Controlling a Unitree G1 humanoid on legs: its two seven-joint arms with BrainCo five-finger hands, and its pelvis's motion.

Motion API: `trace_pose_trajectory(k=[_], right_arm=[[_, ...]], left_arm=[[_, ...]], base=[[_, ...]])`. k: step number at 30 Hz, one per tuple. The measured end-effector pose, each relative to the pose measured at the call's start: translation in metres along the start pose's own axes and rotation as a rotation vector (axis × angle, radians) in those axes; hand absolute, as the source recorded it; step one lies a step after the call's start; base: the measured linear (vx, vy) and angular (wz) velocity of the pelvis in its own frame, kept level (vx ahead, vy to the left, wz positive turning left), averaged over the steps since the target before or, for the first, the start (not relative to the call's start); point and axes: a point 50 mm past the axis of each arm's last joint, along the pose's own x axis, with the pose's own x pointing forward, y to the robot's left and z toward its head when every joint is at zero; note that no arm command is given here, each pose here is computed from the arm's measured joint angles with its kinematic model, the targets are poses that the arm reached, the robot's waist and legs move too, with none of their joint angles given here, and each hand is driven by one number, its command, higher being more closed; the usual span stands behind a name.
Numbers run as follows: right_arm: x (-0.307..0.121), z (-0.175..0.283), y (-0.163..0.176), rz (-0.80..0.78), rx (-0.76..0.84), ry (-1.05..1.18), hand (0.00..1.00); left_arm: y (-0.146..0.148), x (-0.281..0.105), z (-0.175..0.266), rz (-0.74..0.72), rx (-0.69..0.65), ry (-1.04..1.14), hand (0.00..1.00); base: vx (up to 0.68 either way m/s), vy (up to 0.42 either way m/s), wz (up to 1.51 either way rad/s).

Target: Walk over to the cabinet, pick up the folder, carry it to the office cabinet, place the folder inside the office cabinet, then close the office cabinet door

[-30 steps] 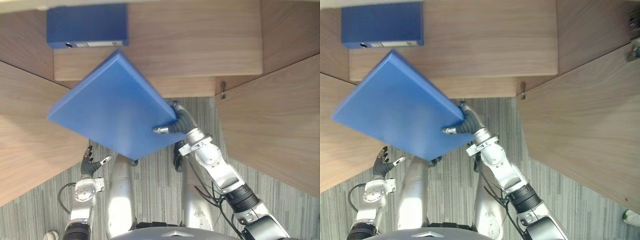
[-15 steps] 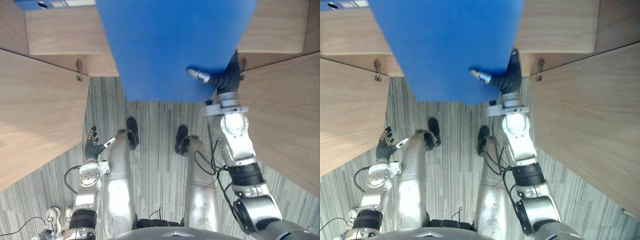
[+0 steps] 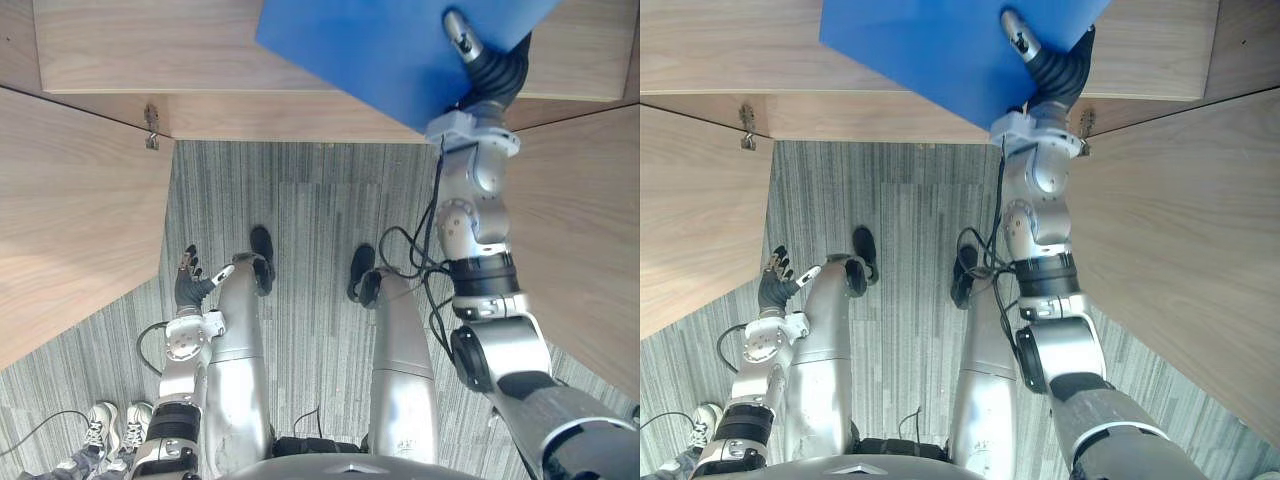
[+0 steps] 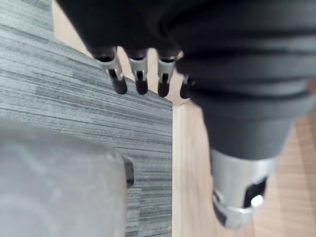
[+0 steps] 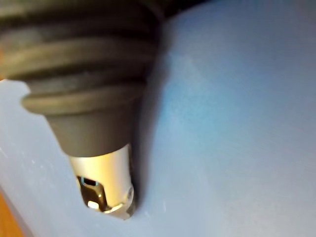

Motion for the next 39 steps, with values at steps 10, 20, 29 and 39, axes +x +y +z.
trace_pose_trajectory(k=[10, 20, 29, 39], right_arm=[[0.041, -0.005, 0.004, -0.249, 0.290, 0.136, 1.00], [0.058, 0.009, -0.002, -0.397, 0.495, 0.139, 0.00], [0.061, 0.004, -0.013, -0.466, 0.520, 0.170, 0.00], [0.062, -0.001, -0.004, -0.419, 0.429, 0.209, 0.00]], left_arm=[[-0.009, 0.013, 0.007, 0.027, -0.042, 0.001, 0.00], [-0.014, 0.013, 0.003, 0.053, -0.067, 0.025, 0.00], [-0.025, 0.010, 0.001, 0.018, -0.058, 0.034, 0.00], [-0.037, 0.000, -0.011, -0.042, -0.034, 0.069, 0.00]], base=[[-0.01, -0.040, 0.06], [-0.02, -0.020, 0.09], [-0.02, -0.011, 0.08], [-0.01, -0.002, 0.03]])
